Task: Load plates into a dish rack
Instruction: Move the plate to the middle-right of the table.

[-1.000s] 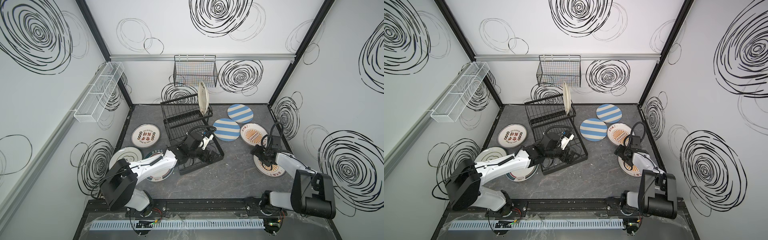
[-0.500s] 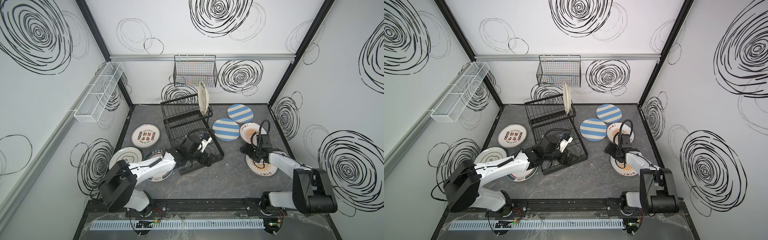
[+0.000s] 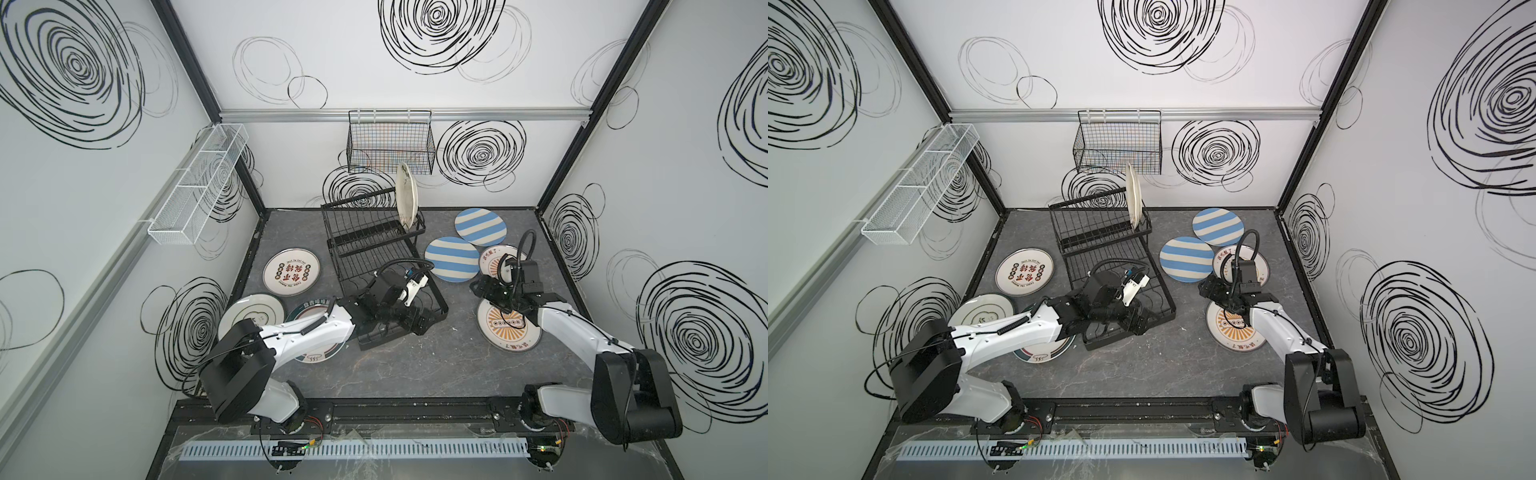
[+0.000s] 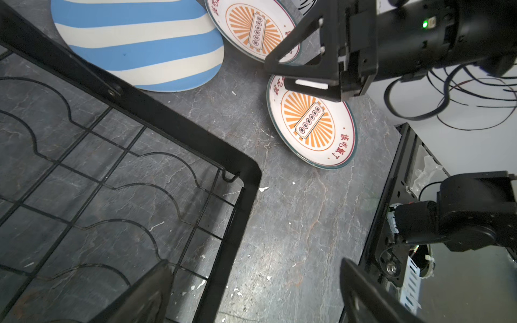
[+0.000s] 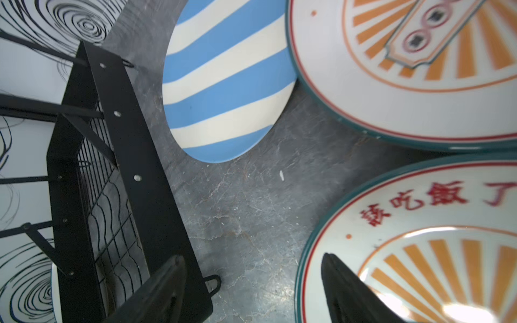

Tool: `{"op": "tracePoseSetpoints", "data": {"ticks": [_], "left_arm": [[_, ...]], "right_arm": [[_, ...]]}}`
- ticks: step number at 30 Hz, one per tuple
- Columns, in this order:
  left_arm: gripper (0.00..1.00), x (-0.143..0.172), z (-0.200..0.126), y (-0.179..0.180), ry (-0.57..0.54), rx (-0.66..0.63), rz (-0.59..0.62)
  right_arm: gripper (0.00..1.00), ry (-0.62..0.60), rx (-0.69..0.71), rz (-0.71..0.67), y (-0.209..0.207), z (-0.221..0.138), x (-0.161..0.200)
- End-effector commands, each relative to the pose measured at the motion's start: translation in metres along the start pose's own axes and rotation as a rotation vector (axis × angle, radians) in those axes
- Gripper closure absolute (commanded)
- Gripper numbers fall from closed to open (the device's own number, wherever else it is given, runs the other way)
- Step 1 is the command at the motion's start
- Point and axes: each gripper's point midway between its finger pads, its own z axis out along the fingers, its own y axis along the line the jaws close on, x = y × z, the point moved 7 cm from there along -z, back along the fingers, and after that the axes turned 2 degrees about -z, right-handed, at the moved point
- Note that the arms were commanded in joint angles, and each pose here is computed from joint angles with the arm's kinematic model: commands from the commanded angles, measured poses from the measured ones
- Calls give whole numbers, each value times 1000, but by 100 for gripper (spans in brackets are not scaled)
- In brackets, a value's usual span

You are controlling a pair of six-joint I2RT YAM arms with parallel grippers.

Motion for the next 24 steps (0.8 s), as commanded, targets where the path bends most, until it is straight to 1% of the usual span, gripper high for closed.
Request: {"op": "tracePoseSetpoints", "data": {"ticks": [1,6,13,21,24], "left_arm": [[4,-14,0,-6,-48,25,27],[4,-15,0,-4,-44,18,33],[4,-17,-6,1,-59,-4,25],[4,-17,-16,9,-71,-40,20],[4,-17,-19,11,-74,-50,16]], "right_arm": [[20,23,140,5,-23,-6,6],[20,52,62,-15,-15,10,13],[20,103,14,-75,13,37,17],[20,135,-43,-111,38,56,15],[20,152,-83,-137,53,64,14]]}}
